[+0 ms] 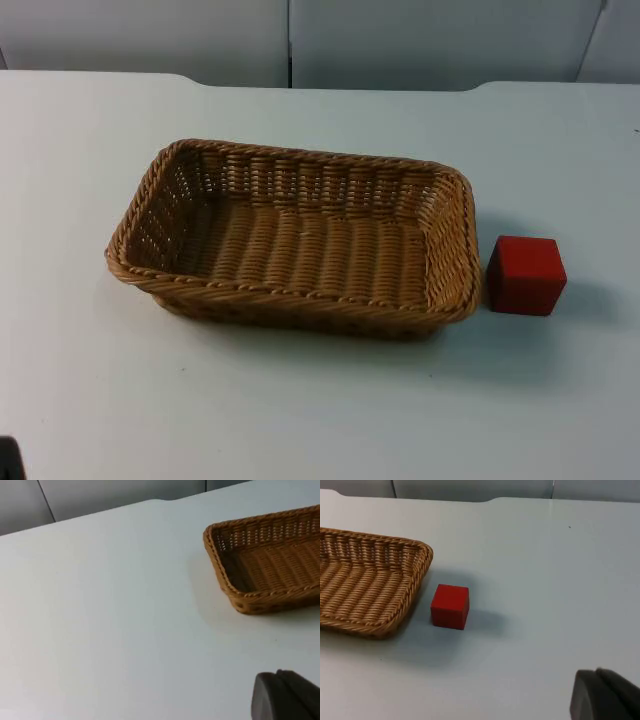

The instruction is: Pick up the basket with the left hand and place the cube into the basket with the right hand.

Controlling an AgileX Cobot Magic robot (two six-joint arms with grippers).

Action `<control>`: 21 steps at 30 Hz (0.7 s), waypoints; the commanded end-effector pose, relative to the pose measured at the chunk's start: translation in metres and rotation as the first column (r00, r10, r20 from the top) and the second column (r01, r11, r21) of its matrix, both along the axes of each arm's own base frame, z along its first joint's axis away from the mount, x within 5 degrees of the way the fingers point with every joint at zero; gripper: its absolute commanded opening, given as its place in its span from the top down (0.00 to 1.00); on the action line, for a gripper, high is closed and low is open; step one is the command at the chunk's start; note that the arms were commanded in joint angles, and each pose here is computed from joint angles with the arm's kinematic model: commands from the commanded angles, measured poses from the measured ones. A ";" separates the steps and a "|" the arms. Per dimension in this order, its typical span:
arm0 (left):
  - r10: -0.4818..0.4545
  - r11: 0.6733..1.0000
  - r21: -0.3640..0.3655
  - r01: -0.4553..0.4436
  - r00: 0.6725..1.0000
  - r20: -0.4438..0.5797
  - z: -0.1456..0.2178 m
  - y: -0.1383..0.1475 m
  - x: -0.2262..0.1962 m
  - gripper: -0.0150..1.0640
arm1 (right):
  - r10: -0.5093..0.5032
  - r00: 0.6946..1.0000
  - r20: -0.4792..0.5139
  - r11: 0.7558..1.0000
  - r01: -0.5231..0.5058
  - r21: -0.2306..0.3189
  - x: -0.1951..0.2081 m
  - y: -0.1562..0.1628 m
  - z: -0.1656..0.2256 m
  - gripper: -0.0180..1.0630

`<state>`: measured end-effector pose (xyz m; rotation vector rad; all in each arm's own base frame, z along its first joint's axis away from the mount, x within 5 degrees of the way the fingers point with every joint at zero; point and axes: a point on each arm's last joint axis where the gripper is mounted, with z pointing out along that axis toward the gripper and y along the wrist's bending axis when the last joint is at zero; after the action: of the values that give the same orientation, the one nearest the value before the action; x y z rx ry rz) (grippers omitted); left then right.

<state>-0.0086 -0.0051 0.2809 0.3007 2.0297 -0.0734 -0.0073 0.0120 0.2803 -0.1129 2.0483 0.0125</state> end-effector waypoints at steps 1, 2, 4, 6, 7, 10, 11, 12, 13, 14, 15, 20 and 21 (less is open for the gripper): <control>-0.004 1.000 0.010 0.004 1.000 0.008 -0.001 0.001 0.000 0.99 | -0.009 1.000 0.000 1.000 0.009 -0.012 0.000 -0.001 -0.001 0.99; 0.015 0.993 -0.117 -0.012 1.000 0.024 0.005 -0.003 0.000 0.99 | -0.009 1.000 0.000 1.000 0.009 -0.012 0.000 -0.001 -0.001 0.99; -0.009 0.987 -0.161 0.012 1.000 0.015 0.016 -0.008 0.009 0.99 | -0.009 1.000 0.000 1.000 0.009 -0.012 0.000 -0.001 -0.001 0.99; -0.060 0.979 -0.201 0.044 0.995 -0.076 0.024 -0.017 0.030 0.99 | -0.009 1.000 0.000 1.000 0.009 -0.012 0.000 -0.001 -0.001 0.99; -0.071 0.978 -0.202 0.052 0.993 -0.090 0.026 -0.018 0.033 0.99 | -0.009 1.000 0.000 1.000 0.009 -0.012 0.000 -0.001 -0.001 0.99; -0.151 0.969 -0.226 0.097 0.959 -0.239 0.025 -0.030 0.062 0.99 | -0.009 1.000 0.000 1.000 0.009 -0.012 0.000 -0.001 -0.001 0.99; -0.167 0.967 -0.232 0.103 0.945 -0.279 0.022 -0.032 0.070 0.99 | -0.009 1.000 0.000 1.000 0.009 -0.012 0.000 -0.001 -0.001 0.99; -0.195 0.963 -0.243 0.113 0.917 -0.347 0.018 -0.037 0.089 0.99 | -0.009 1.000 0.000 1.000 0.009 -0.012 0.000 -0.001 -0.001 0.99; -0.206 0.961 -0.254 0.109 0.894 -0.399 0.013 -0.041 0.102 0.99 | -0.009 1.000 0.000 1.000 0.009 -0.012 0.000 -0.001 -0.001 0.99; -0.206 0.961 -0.254 0.109 0.894 -0.399 0.013 -0.041 0.102 0.99 | -0.009 1.000 0.000 1.000 0.009 -0.012 0.000 -0.001 -0.001 0.99; -0.212 0.960 -0.259 0.105 0.878 -0.429 0.008 -0.043 0.114 0.99 | -0.009 1.000 0.000 1.000 0.009 -0.012 0.000 -0.001 -0.001 0.99; -0.262 0.945 -0.320 0.072 0.750 -0.607 -0.027 -0.056 0.164 0.97 | -0.009 1.000 0.000 1.000 0.009 -0.012 0.000 -0.001 -0.001 0.99; -0.285 0.939 -0.334 0.077 0.716 -0.637 -0.036 -0.060 0.176 0.95 | -0.009 1.000 0.000 1.000 0.009 -0.012 0.000 -0.001 -0.001 0.99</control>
<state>0.1541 -0.0602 0.2520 0.3179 2.6521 -0.6468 -0.0072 0.0121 0.2803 -0.1089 2.0485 0.0100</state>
